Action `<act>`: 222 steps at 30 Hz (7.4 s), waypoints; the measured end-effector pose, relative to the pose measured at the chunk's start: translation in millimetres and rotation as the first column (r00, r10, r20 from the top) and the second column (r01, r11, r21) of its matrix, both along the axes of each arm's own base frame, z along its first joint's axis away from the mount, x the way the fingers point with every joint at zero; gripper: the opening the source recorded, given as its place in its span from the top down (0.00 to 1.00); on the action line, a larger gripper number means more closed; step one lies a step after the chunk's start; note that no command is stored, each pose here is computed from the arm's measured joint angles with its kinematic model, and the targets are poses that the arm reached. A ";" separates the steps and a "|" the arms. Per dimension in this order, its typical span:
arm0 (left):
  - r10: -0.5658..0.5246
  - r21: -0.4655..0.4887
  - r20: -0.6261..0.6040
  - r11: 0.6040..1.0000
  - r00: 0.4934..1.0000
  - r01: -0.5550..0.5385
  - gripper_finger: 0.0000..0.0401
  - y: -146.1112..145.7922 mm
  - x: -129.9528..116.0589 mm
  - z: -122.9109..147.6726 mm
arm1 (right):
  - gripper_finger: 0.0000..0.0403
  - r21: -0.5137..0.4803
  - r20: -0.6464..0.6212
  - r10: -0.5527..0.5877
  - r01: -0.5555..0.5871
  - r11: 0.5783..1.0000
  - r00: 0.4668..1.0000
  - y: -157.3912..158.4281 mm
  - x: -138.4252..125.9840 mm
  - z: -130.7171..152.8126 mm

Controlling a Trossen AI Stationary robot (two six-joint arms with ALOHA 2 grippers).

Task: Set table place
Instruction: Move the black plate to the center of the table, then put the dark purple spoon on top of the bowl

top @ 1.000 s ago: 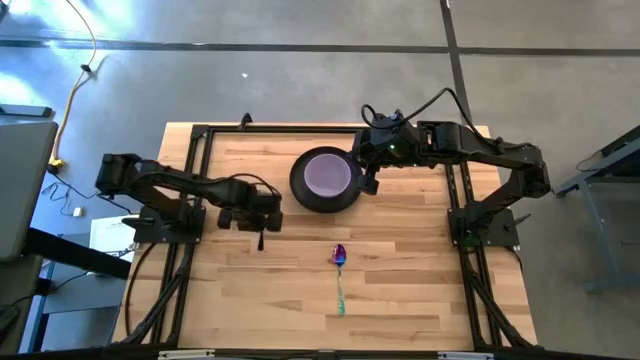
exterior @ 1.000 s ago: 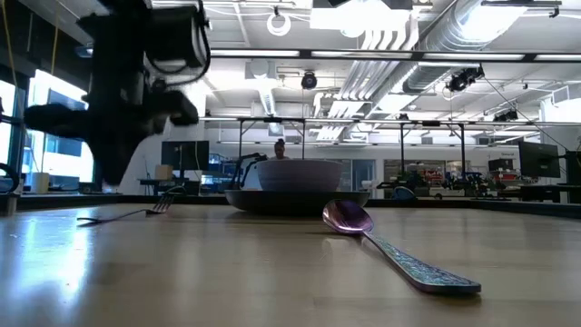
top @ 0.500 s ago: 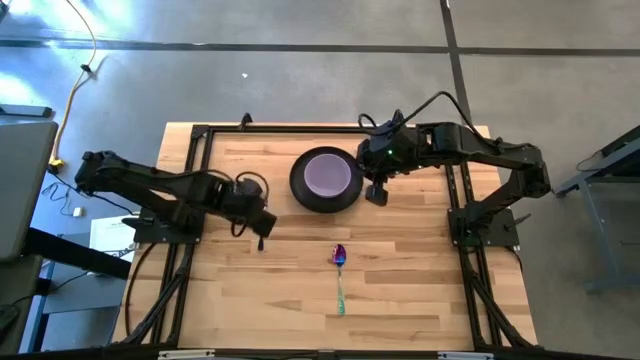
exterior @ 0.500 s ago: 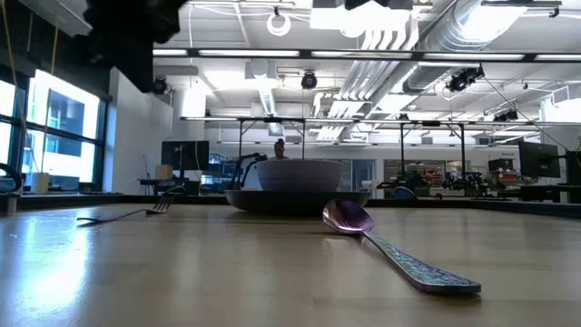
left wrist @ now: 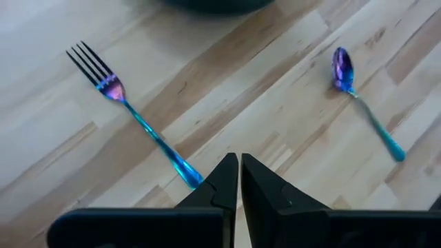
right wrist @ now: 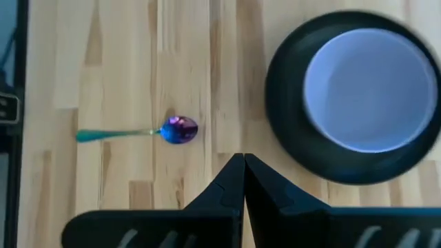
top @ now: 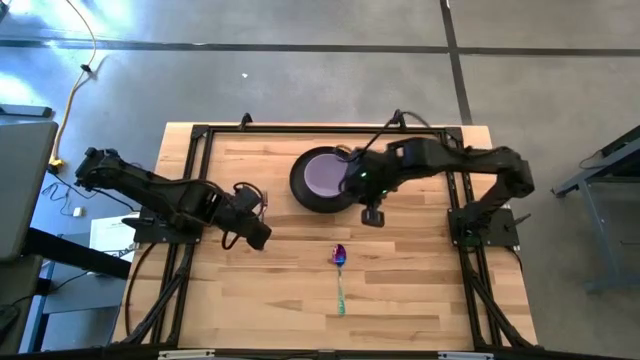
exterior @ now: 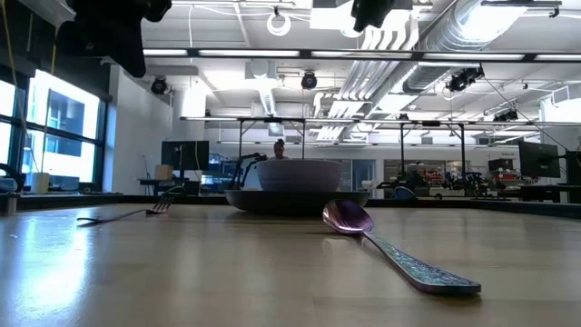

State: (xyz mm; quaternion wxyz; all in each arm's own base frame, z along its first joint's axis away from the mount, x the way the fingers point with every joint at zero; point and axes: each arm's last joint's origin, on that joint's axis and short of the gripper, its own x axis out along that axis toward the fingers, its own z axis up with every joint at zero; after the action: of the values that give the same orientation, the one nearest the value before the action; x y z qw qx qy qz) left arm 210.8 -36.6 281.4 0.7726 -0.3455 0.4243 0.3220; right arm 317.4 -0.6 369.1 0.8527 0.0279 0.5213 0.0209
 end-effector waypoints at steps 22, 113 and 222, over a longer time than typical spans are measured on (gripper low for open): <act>-0.054 0.012 0.120 0.999 0.991 0.053 0.98 5.6 -24.5 24.3 | 1.00 -0.023 -0.147 0.025 -0.029 0.999 0.989 2.0 44.8 -55.9; -0.055 0.022 0.124 0.998 0.991 0.053 0.98 5.8 -24.3 24.6 | 0.96 -0.049 -0.249 0.016 -0.029 0.998 0.968 -41.6 126.0 -204.5; -0.524 0.130 0.088 0.849 0.847 0.512 0.98 -0.6 -18.6 27.9 | 0.77 0.045 -0.551 -0.785 0.949 0.313 0.285 157.5 89.5 -207.5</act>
State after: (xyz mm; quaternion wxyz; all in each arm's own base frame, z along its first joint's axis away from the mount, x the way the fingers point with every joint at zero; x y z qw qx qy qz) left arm 192.2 -37.2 309.2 0.8713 -0.1973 0.4377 0.1013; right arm 406.9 156.9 161.6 0.5563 0.4745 0.5752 -0.3668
